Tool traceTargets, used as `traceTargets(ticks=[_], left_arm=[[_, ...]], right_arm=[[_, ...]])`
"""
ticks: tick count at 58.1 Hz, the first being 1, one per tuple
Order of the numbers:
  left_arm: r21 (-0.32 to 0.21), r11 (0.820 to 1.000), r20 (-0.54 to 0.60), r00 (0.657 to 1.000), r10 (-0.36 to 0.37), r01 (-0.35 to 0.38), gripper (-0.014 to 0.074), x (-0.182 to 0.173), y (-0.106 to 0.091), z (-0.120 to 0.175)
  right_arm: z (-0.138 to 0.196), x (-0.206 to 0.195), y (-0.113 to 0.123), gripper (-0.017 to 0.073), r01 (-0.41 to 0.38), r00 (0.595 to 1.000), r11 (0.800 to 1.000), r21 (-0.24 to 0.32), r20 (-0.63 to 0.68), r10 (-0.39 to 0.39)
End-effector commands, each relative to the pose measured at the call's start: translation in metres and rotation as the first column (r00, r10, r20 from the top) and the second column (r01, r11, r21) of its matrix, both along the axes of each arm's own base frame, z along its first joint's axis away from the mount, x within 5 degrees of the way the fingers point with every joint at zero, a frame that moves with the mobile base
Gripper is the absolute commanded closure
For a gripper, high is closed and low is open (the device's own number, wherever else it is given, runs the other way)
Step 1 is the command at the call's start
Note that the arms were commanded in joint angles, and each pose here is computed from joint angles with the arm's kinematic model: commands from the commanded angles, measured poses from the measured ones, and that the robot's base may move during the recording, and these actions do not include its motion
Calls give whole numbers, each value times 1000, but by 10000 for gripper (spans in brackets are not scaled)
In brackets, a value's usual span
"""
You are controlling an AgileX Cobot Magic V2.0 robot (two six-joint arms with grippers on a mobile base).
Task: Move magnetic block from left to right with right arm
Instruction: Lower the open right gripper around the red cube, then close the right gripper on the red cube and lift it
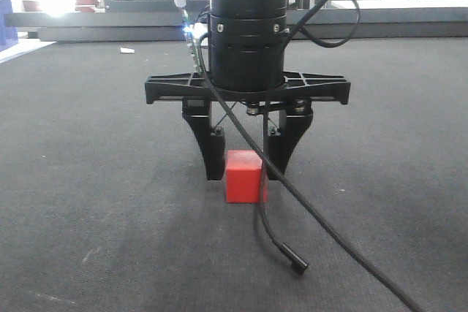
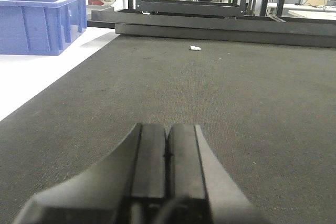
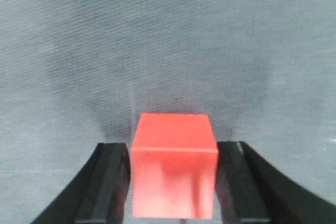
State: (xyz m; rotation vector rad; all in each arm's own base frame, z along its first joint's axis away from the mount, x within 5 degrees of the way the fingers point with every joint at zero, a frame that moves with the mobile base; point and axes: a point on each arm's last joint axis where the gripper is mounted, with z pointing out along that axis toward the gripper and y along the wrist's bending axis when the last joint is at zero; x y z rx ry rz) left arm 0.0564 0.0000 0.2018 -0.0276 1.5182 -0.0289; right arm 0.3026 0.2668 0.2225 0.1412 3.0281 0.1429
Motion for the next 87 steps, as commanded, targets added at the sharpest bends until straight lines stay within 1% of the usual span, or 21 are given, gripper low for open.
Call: traceTargets(ticks=[1, 24, 34, 38, 43, 48, 54, 56, 62, 69, 74, 80, 82, 87], left_arm=[[-7, 1000, 84, 996, -2, 3, 711, -1, 0, 5], [-7, 1000, 84, 996, -2, 3, 711, -1, 0, 5], [-7, 1000, 84, 996, -2, 3, 711, -1, 0, 5], [-7, 1000, 84, 996, -2, 3, 711, -1, 0, 5], [-7, 1000, 84, 996, -2, 3, 711, -1, 0, 5], [-7, 1000, 84, 996, -2, 3, 711, -1, 0, 5], [-7, 1000, 84, 996, -2, 3, 711, -1, 0, 5], [-7, 1000, 84, 996, -2, 3, 711, -1, 0, 5], [-7, 1000, 84, 996, -2, 3, 711, -1, 0, 5], [-7, 1000, 84, 996, -2, 3, 711, -1, 0, 5], [-7, 1000, 84, 996, -2, 3, 711, -1, 0, 5], [-7, 1000, 84, 996, -2, 3, 711, -1, 0, 5], [-7, 1000, 84, 996, -2, 3, 711, -1, 0, 5], [-7, 1000, 84, 996, -2, 3, 711, -1, 0, 5]], right_arm=[[29, -1, -3, 115, -5, 997, 999, 53, 74, 1], [28, -1, -4, 122, -6, 998, 999, 40, 69, 3], [28, -2, -5, 263, -6, 998, 999, 32, 64, 4], [28, -2, -5, 284, -6, 998, 1000, 28, 60, 4], [29, -3, -6, 284, -6, 998, 1000, 21, 57, 5], [37, -5, -8, 284, -7, 998, 1000, 27, 68, 5], [54, -10, -13, 284, -11, 995, 998, 54, 101, 5], [61, -12, -15, 284, -23, 993, 998, 61, 114, 16], [84, -17, -28, 284, -95, 983, 993, 68, 165, 83], [107, -24, -48, 284, -185, 957, 981, 62, 237, 166], [115, -30, -66, 284, -241, 935, 970, 40, 276, 221], [120, -40, -94, 284, -280, 911, 960, 13, 318, 261], [118, -43, -105, 284, -280, 910, 960, 3, 320, 265], [118, -51, -131, 284, -295, 887, 955, -18, 367, 280]])
